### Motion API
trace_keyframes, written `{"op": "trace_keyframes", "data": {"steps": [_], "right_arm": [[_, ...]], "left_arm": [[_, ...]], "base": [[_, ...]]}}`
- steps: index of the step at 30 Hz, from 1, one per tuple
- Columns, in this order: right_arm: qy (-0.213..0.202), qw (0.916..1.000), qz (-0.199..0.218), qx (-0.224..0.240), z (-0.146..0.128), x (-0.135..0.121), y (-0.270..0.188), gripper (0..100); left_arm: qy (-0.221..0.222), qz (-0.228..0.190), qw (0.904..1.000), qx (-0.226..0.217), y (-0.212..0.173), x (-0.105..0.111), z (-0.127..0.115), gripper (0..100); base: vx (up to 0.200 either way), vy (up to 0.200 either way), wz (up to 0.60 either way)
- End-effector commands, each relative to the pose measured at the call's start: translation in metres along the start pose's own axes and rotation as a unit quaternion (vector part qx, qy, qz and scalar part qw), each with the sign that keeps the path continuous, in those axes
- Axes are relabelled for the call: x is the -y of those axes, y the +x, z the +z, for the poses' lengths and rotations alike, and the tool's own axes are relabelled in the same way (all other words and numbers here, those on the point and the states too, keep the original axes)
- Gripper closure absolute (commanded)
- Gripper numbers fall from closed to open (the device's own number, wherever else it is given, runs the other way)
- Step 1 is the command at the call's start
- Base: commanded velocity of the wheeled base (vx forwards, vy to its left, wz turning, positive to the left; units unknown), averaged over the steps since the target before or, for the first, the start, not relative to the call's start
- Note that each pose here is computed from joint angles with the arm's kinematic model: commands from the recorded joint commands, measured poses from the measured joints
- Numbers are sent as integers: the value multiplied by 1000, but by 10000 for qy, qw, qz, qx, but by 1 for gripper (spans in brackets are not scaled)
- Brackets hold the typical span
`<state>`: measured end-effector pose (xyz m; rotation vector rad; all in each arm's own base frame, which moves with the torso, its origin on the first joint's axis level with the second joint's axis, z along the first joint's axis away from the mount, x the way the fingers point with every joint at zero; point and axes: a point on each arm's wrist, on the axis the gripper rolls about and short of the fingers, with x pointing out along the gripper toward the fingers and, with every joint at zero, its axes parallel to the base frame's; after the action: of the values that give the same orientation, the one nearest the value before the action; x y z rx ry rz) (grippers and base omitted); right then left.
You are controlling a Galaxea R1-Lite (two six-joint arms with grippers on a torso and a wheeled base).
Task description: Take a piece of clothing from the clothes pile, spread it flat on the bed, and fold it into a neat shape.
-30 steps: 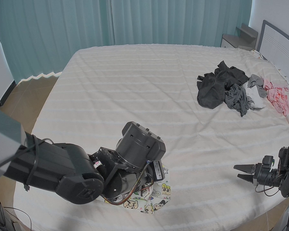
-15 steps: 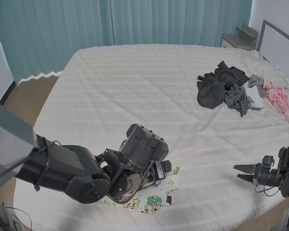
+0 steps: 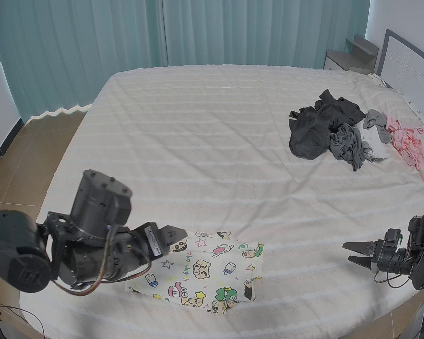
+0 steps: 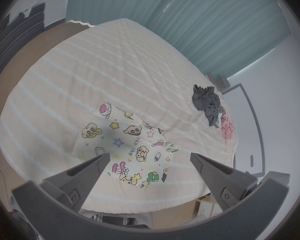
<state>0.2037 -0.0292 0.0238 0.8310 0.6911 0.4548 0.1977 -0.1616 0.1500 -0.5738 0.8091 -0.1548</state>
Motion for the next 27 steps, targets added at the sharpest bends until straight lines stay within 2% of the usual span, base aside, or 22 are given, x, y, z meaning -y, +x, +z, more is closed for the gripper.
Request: {"op": "trace_keyframes", "data": {"steps": [1, 5, 9, 21, 27], "right_arm": [[112, 9999, -48, -81, -5, 2, -1, 0], [121, 9999, -55, -79, -5, 2, -1, 0], [118, 9999, -51, -85, -5, 2, -1, 0], [109, 9998, -71, -156, -7, 4, 1, 0], [107, 9998, -73, -160, -7, 4, 1, 0]], "left_arm": [[-538, -210, 9980, 254, -36, -39, -6, 0], [-570, -426, 9966, 421, -34, -50, -15, 0], [-579, -590, 9953, 505, -33, -52, -17, 0], [-626, -570, 9951, 512, -32, -54, -16, 0], [-657, -541, 9949, 545, -32, -56, -15, 0]], "base": [[0, 0, 0], [-100, 0, 0], [-50, 0, 0], [0, 0, 0], [0, 200, 0]]}}
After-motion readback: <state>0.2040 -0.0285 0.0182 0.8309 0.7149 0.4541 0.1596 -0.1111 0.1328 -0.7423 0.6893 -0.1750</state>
